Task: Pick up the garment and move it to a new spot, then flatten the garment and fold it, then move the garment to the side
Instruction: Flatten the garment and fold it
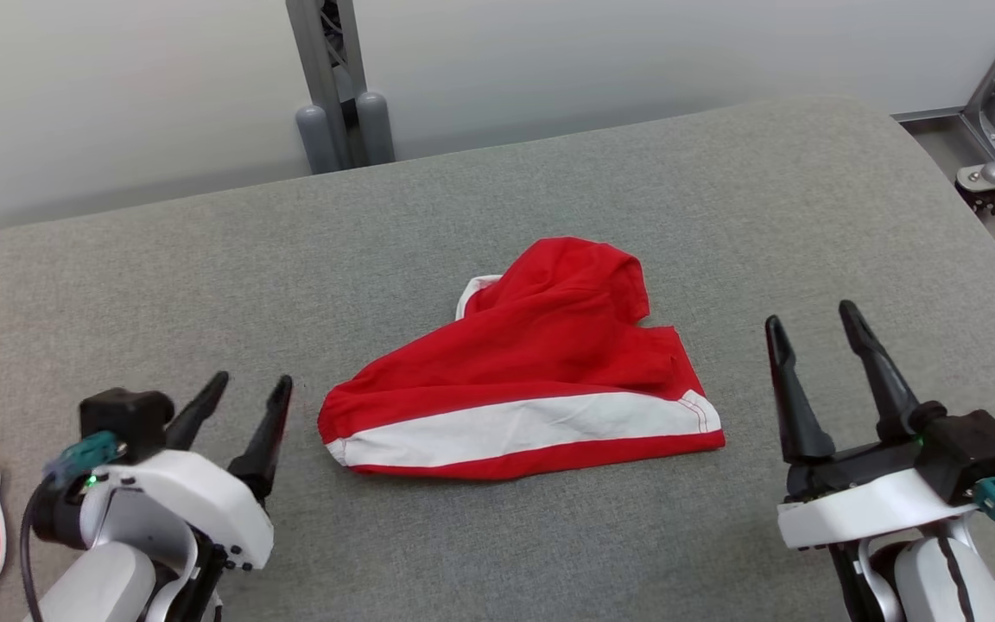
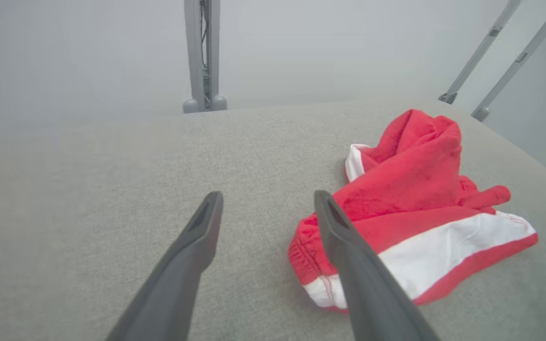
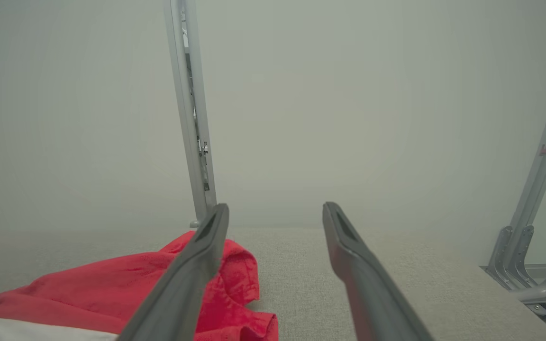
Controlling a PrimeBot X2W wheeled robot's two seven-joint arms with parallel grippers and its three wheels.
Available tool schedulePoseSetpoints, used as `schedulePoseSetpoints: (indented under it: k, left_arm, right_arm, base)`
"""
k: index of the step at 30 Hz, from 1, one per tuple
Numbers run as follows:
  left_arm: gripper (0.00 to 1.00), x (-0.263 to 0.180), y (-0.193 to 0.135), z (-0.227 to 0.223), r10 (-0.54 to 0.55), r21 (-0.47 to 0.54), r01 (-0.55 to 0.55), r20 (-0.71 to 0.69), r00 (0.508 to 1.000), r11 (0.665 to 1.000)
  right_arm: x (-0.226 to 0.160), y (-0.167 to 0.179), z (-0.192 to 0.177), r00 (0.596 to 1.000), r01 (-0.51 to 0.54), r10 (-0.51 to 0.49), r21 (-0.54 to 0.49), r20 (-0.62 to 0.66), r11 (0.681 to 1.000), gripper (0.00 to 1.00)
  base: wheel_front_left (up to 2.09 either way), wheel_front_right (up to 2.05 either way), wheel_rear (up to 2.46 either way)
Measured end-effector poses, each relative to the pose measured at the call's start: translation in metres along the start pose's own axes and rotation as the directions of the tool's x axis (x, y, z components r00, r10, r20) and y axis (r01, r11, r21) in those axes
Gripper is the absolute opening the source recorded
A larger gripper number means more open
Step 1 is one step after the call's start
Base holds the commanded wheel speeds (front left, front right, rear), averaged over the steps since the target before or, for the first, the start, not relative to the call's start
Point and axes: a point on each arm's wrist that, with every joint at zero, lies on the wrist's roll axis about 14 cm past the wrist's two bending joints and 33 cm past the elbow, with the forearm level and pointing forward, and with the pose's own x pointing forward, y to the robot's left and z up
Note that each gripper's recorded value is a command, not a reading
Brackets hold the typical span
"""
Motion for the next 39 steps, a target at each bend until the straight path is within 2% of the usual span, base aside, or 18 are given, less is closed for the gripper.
schedulePoseSetpoints:
  k: [2,5,9,12,16,23,25,27,30,39]
  left_arm:
    - [1.00,-0.007,0.007,0.007,0.046,-0.012,-0.046,0.062,0.997,0.999]
    - [1.00,-0.019,0.010,0.009,0.114,-0.099,-0.101,0.134,0.984,0.990]
    - [1.00,-0.036,0.025,0.019,0.231,-0.161,-0.195,0.248,0.941,0.967]
    - [1.00,-0.048,0.025,0.018,0.267,-0.098,-0.249,0.283,0.921,0.964]
    - [1.00,-0.068,0.024,0.053,0.307,-0.065,-0.310,0.430,0.849,0.949]
    - [1.00,-0.100,0.024,0.047,0.364,-0.088,-0.369,0.476,0.801,0.925]
    - [1.00,-0.104,0.019,0.050,0.343,-0.063,-0.360,0.495,0.799,0.931]
    - [1.00,-0.102,0.009,0.043,0.284,0.013,-0.332,0.486,0.826,0.943]
    - [1.00,-0.099,0.007,0.020,0.276,0.082,-0.341,0.429,0.860,0.936]
    - [1.00,-0.098,0.015,-0.003,0.309,0.070,-0.357,0.367,0.878,0.932]
  right_arm:
    - [0.001,0.006,-0.006,1.000,-0.014,0.014,0.032,-0.014,0.999,1.00]
    - [-0.002,0.017,-0.017,0.998,-0.033,0.037,0.087,-0.050,0.996,1.00]
    - [-0.004,0.029,-0.019,0.996,-0.063,0.069,0.112,-0.058,0.992,1.00]
    - [-0.006,0.031,-0.019,0.995,-0.070,0.077,0.108,-0.061,0.992,1.00]
    - [-0.013,0.038,-0.022,0.993,-0.087,0.094,0.099,-0.071,0.991,1.00]
    - [-0.030,0.054,-0.029,0.985,-0.131,0.140,0.092,-0.098,0.987,1.00]
    - [-0.034,0.054,-0.032,0.985,-0.130,0.140,0.092,-0.106,0.987,1.00]
    - [-0.036,0.055,-0.035,0.983,-0.131,0.140,0.089,-0.115,0.987,1.00]
    - [-0.039,0.051,-0.039,0.984,-0.113,0.126,0.104,-0.129,0.988,1.00]
    - [-0.038,0.046,-0.039,0.985,-0.101,0.113,0.094,-0.128,0.990,1.00]
  base:
    - [0.00,0.00,0.00]
    - [0.00,0.00,0.00]
    - [0.00,0.00,0.00]
    - [0.00,0.00,0.00]
    - [0.00,0.00,0.00]
    - [0.00,0.00,0.00]
    - [0.00,0.00,0.00]
    - [0.00,0.00,0.00]
    - [0.00,0.00,0.00]
    - [0.00,0.00,0.00]
